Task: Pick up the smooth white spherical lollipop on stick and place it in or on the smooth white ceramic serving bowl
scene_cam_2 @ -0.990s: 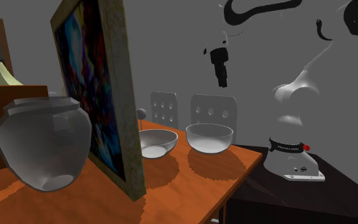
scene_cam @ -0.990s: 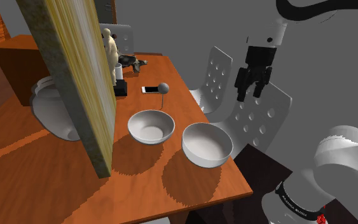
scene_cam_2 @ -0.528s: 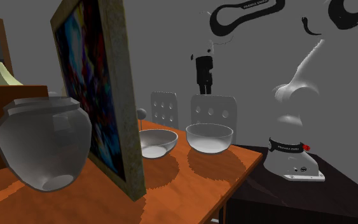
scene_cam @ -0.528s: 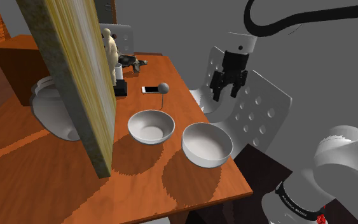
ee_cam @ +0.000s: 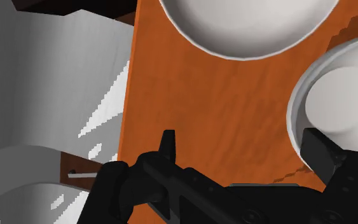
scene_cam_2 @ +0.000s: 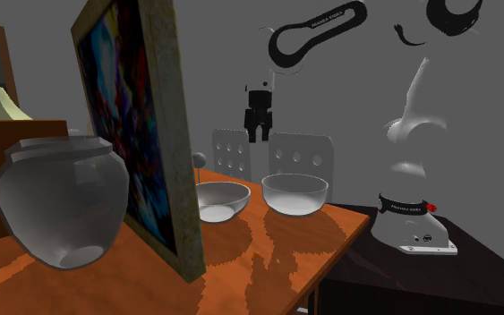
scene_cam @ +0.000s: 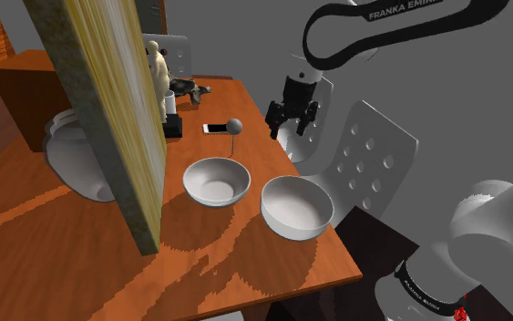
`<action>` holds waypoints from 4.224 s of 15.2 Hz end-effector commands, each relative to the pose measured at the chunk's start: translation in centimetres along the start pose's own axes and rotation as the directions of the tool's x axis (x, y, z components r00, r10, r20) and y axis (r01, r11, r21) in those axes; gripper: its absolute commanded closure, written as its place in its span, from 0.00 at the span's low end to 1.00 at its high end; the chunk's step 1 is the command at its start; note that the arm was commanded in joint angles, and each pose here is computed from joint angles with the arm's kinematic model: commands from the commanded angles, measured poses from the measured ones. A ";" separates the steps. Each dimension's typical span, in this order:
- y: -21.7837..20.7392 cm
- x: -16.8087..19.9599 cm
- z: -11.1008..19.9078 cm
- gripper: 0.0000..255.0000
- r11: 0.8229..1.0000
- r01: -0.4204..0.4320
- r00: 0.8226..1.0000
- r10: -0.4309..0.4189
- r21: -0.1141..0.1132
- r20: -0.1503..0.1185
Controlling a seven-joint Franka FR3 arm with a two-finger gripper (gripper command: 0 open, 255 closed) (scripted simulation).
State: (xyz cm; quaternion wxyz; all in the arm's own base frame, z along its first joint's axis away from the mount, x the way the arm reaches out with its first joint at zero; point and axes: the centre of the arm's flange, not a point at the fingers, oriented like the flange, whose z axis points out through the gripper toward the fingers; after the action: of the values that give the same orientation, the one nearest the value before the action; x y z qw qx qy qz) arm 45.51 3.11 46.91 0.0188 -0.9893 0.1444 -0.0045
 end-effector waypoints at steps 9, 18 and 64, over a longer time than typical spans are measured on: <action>-4.2 9.9 3.7 0.00 0.998 -0.061 0.988 0.060 -0.006 -0.140; -6.4 16.8 6.1 0.00 0.995 -0.099 0.969 0.096 -0.006 -0.226; -6.8 17.5 -3.2 1.00 0.995 -0.099 0.969 0.096 -0.006 -0.226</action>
State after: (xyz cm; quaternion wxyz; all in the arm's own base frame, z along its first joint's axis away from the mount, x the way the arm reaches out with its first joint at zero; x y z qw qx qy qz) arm 64.19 4.56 49.82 -0.0059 -0.9742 0.1941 -0.1148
